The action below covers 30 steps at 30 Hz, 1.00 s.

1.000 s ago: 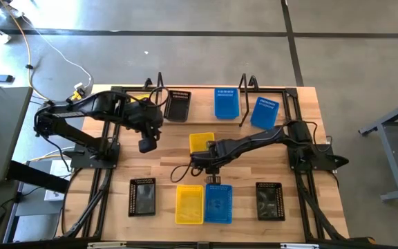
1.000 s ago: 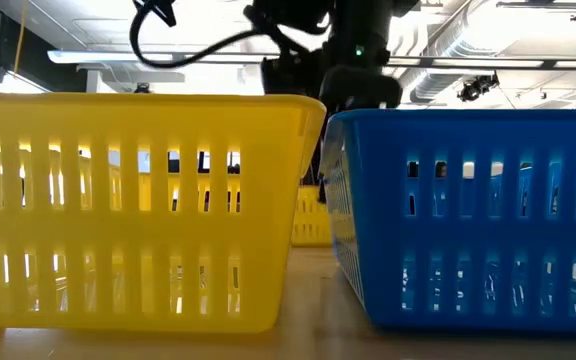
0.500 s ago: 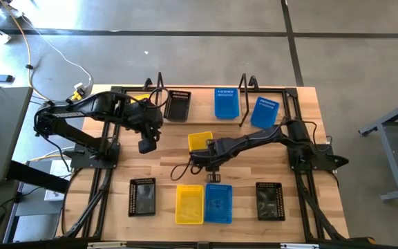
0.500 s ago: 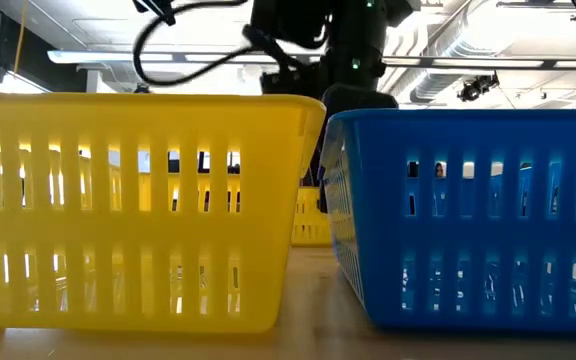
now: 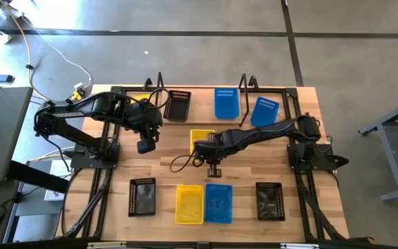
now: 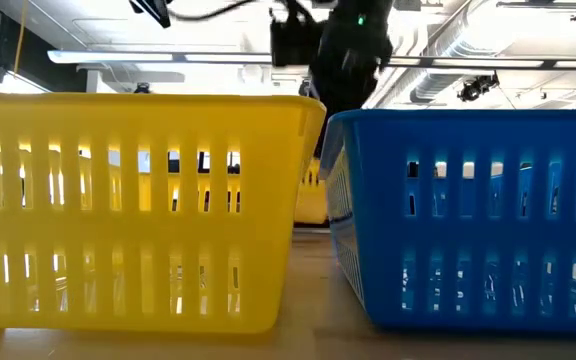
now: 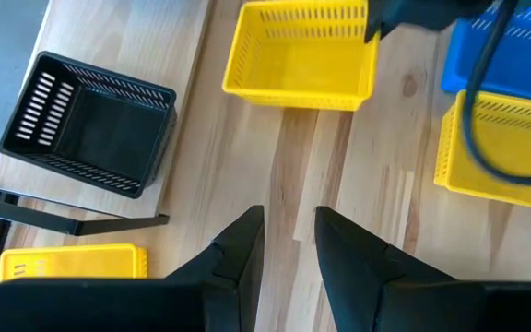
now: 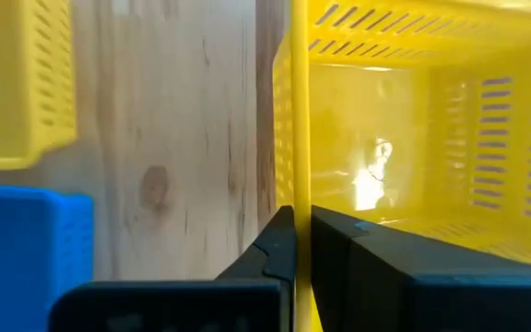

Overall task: Stack baskets on shelf by color
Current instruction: Put the middle yellow bin on the shelf

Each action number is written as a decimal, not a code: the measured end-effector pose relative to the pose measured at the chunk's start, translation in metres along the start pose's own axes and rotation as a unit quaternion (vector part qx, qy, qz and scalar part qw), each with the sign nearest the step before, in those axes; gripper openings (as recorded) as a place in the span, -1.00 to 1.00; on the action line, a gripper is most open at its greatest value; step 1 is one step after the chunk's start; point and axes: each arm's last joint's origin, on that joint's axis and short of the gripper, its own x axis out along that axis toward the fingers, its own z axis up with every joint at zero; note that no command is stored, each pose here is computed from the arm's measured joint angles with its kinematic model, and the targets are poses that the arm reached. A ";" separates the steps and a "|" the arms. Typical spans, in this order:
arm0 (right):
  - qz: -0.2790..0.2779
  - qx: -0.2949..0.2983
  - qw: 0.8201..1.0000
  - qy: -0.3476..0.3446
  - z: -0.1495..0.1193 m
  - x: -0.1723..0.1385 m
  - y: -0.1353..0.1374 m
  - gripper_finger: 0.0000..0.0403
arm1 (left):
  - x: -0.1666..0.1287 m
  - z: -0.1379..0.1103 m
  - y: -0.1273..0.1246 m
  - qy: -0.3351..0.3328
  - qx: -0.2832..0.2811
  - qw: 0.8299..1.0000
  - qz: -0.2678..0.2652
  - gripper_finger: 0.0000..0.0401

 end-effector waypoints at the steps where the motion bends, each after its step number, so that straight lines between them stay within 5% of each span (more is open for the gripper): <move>1: 0.000 0.001 1.000 -0.008 0.000 -0.006 -0.001 -0.99 | 0.000 0.000 0.000 0.000 0.000 1.000 0.000 -0.55; 10: -0.089 0.006 0.993 -0.073 0.002 -0.046 -0.024 -1.00 | 0.000 0.000 0.000 0.000 0.000 1.000 0.000 -0.55; 17: -0.158 -0.022 0.985 -0.067 0.003 -0.048 -0.067 -1.00 | 0.000 0.000 0.000 0.000 0.000 1.000 0.000 -0.55; 30: -0.155 -0.011 0.985 -0.079 0.000 -0.044 -0.133 -1.00 | 0.000 0.000 0.000 -0.001 0.000 1.000 0.000 -0.55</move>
